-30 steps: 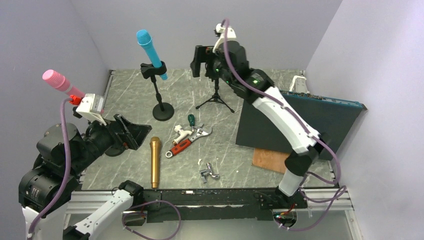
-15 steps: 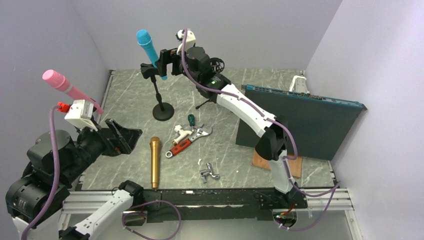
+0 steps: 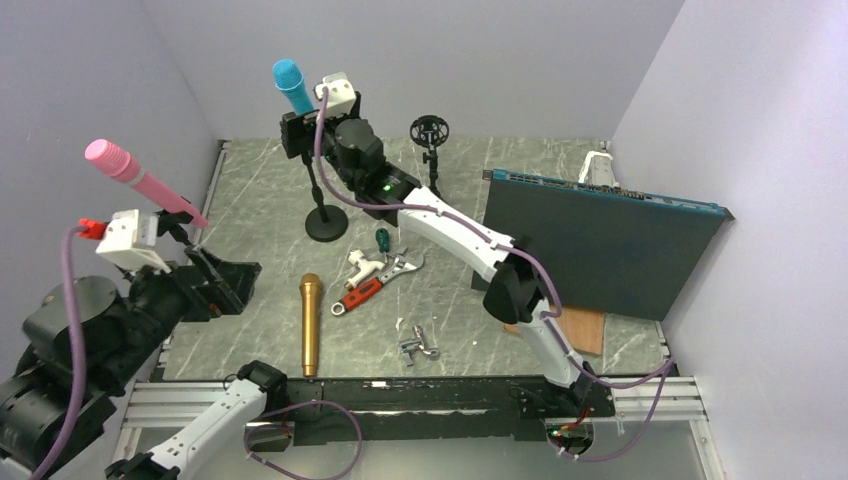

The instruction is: Remove the microphone from the stand

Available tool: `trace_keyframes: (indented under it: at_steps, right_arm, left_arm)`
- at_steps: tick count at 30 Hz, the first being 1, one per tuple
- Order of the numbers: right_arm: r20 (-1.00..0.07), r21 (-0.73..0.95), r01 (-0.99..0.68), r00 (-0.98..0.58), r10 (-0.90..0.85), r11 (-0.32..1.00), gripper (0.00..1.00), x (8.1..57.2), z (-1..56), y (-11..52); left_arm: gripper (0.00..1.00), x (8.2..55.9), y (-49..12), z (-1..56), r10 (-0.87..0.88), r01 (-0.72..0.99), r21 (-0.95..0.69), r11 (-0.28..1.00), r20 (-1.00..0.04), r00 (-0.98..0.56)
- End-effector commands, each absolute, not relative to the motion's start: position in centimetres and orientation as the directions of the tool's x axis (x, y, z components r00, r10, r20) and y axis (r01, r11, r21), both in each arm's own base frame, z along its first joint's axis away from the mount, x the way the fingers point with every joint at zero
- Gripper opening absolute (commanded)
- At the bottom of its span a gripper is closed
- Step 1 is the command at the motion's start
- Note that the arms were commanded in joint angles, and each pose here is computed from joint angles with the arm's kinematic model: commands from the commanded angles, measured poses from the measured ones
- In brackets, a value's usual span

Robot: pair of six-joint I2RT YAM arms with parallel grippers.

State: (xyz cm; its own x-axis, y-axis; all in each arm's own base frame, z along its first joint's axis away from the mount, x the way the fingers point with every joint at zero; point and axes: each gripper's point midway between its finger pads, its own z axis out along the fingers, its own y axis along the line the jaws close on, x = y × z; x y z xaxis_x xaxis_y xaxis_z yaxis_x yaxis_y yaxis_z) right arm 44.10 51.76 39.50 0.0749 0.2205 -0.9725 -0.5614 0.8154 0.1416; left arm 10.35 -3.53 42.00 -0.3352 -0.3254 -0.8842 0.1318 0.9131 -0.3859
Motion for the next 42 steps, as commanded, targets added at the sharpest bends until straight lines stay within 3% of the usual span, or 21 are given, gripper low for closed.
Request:
trace_keyframes:
  at_steps: [1, 4, 13, 16, 20, 22, 29, 33, 42]
  right_arm:
    - [-0.934, 0.132, -0.466, 0.238, 0.267, 0.875, 0.99, 45.3, 44.0, 50.0]
    - [-0.935, 0.103, -0.453, 0.259, 0.241, 0.885, 0.96, 45.7, 43.4, 50.2]
    - [-0.917, 0.009, -0.43, 0.356, 0.179, 0.903, 0.67, 45.9, 43.2, 50.9]
    - [-0.907, -0.037, -0.431, 0.393, 0.15, 0.902, 0.53, 45.7, 43.0, 51.5]
    - [-0.897, -0.085, -0.415, 0.427, 0.111, 0.906, 0.14, 45.0, 43.3, 51.5]
    - [-0.894, -0.09, -0.414, 0.434, 0.11, 0.906, 0.0, 44.7, 44.0, 51.0]
    - [-0.91, -0.208, -0.512, 0.415, 0.028, 0.833, 0.0, 43.0, 44.4, 50.4]
    - [-0.936, -0.198, -0.596, 0.351, 0.031, 0.778, 0.0, 42.7, 43.0, 48.7]
    - [-0.979, -0.148, -0.736, 0.203, 0.007, 0.66, 0.0, 43.2, 42.1, 46.5]
  left_arm:
    - [0.96, 10.2, -1.9, 43.4, -0.305, 0.089, -0.341, 0.936, -0.909, -0.283]
    - [0.96, 10.4, -2.2, 42.9, -0.322, 0.081, -0.361, 0.929, -0.897, -0.303]
    - [0.91, 10.2, -2.8, 43.6, -0.401, 0.113, -0.44, 0.891, -0.878, -0.261]
    - [0.86, 10.4, -2.5, 43.2, -0.414, 0.072, -0.447, 0.892, -0.869, -0.271]
    - [0.86, 11.5, -2.7, 41.1, -0.399, -0.005, -0.426, 0.905, -0.844, -0.36]
    - [0.86, 12.3, -3.1, 40.2, -0.387, -0.025, -0.412, 0.911, -0.832, -0.398]
    - [0.9, 16.4, -6.5, 36.9, -0.41, 0.004, -0.459, 0.889, -0.797, -0.444]
    - [0.96, 19.9, -7.2, 36.9, -0.404, 0.003, -0.44, 0.898, -0.827, -0.39]
    - [0.96, 26.3, -7.4, 35.4, -0.398, -0.046, -0.403, 0.914, -0.869, -0.294]
